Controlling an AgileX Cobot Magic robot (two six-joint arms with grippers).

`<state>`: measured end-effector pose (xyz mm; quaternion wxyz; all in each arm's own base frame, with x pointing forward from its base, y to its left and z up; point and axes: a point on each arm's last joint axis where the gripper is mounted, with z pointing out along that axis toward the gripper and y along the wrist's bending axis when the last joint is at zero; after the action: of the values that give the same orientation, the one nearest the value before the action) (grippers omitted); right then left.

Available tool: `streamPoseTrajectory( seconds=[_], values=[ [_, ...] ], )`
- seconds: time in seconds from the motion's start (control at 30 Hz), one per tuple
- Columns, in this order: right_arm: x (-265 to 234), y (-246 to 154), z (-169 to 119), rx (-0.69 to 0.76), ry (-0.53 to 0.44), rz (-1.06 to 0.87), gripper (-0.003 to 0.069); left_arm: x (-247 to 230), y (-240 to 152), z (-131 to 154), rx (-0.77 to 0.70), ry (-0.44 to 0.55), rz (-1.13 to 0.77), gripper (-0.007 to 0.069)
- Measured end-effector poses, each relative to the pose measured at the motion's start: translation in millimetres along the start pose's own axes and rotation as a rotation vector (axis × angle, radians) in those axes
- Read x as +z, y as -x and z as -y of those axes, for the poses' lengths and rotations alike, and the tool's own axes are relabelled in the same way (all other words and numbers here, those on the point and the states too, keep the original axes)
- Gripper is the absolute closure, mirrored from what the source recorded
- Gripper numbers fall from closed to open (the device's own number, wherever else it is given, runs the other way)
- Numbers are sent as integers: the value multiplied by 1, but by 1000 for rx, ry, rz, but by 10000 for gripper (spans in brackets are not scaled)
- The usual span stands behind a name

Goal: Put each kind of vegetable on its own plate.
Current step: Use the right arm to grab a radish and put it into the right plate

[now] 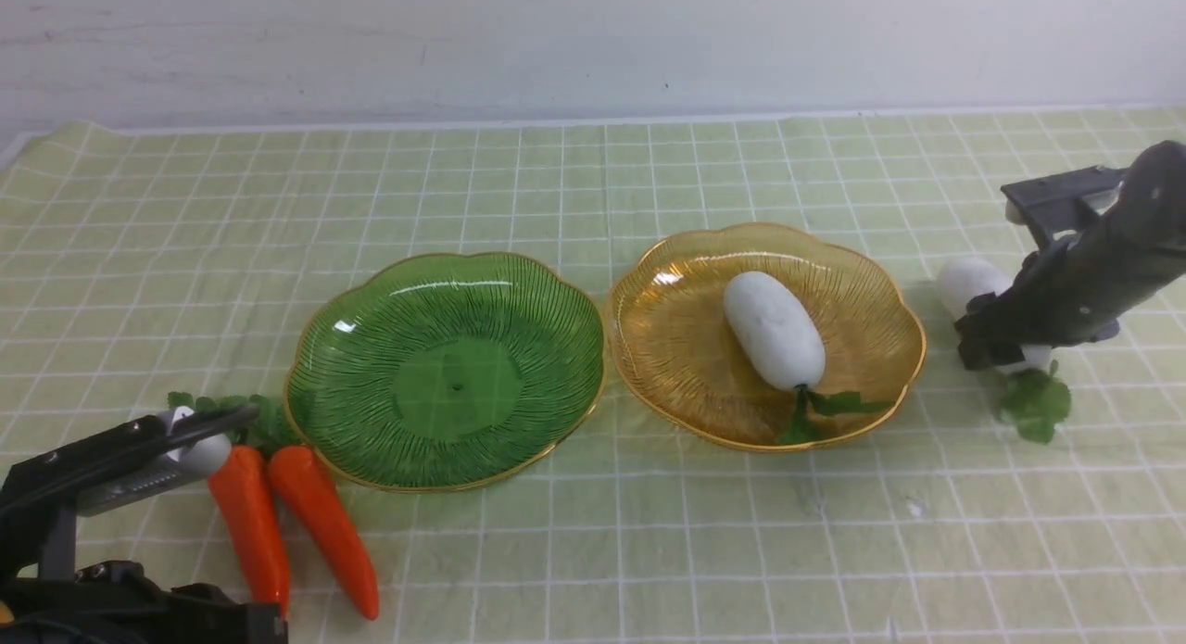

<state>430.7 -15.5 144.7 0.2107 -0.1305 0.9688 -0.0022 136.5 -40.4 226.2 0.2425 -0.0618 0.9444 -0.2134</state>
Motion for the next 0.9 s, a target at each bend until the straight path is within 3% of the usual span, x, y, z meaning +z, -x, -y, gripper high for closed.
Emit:
streamPoseTrajectory(
  seconds=[0.1, 0.33, 0.57, 0.67, 0.7, 0.77, 0.9],
  values=[
    [-5, 0, 0, -18, -3, -17, 182, 0, 0, 0, 0, 0, -4, 550],
    [-90, 39, 4, 12, 10, 36, 182, 0, -1, 0, 0, -1, -11, 550],
    [-148, 58, -9, 118, 166, 34, 182, 0, -1, 0, 0, -1, -12, 550],
    [-151, 61, -25, 178, 302, 49, 182, 0, -1, 0, 0, -1, -12, 550],
    [-150, 61, -26, 177, 303, 47, 182, 0, -1, 0, 0, -1, -12, 550],
    [-143, 60, -50, 175, 384, 21, 182, 0, -1, 0, 0, -1, -12, 550],
    [-136, 57, -85, 110, 429, -26, 182, 0, -1, 0, 0, -1, -12, 550]
  ],
)
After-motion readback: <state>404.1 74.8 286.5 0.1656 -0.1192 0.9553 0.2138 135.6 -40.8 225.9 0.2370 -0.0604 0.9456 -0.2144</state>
